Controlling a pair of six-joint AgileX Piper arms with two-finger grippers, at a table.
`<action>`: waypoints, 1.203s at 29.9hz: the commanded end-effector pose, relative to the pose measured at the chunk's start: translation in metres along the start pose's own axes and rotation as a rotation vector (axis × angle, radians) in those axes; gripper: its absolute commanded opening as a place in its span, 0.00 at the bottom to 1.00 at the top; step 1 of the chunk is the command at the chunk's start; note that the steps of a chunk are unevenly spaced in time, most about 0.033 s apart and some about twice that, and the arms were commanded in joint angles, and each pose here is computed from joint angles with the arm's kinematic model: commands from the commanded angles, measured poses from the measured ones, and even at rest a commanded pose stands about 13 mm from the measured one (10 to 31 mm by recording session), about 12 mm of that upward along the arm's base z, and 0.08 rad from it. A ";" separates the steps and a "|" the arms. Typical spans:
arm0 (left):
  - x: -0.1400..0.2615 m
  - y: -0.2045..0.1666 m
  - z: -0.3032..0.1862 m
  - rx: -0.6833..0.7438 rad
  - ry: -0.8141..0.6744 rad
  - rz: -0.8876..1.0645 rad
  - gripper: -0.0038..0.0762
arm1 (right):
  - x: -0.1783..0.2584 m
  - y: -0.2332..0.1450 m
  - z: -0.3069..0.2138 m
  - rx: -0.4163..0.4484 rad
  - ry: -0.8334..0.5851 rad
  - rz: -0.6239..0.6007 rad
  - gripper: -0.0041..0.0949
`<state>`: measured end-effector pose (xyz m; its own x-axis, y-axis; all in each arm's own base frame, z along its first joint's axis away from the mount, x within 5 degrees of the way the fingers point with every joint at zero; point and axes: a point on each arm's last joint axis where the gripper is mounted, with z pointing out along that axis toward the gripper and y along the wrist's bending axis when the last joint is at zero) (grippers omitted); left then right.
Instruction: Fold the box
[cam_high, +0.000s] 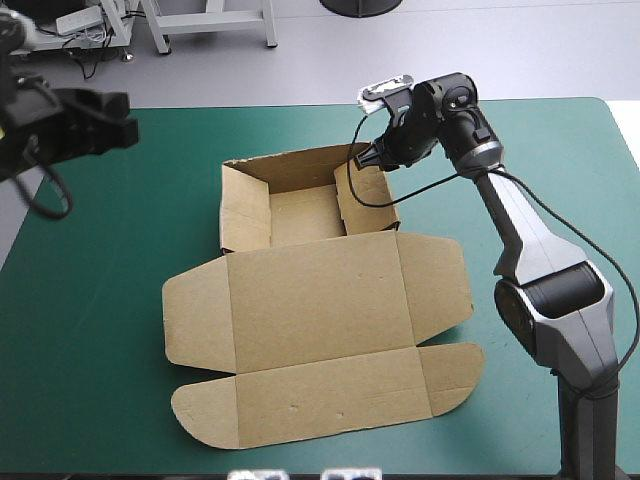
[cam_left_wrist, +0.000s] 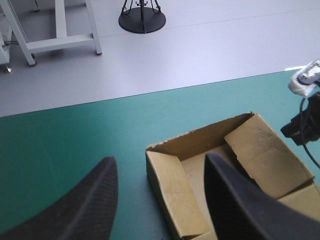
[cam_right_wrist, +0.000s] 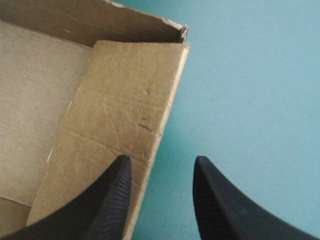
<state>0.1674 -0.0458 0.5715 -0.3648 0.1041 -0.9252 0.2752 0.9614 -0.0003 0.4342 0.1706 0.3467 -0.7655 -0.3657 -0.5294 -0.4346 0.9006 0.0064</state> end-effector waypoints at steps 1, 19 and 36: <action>0.026 -0.002 -0.049 0.012 -0.009 0.031 0.53 | 0.001 -0.001 -0.030 0.004 -0.042 0.007 0.42; 0.232 -0.005 -0.119 0.014 0.065 0.128 0.53 | 0.009 0.008 0.024 -0.127 0.070 0.055 0.42; 0.292 -0.005 -0.095 0.012 0.092 0.125 0.39 | 0.004 0.004 0.015 -0.081 0.035 0.046 0.04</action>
<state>-0.0267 0.0049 0.3302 -0.4303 0.2565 -0.8655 0.3345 0.9358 0.1111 0.4534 0.1872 0.2654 -0.8649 -0.3420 -0.3674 -0.4166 0.8974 0.1455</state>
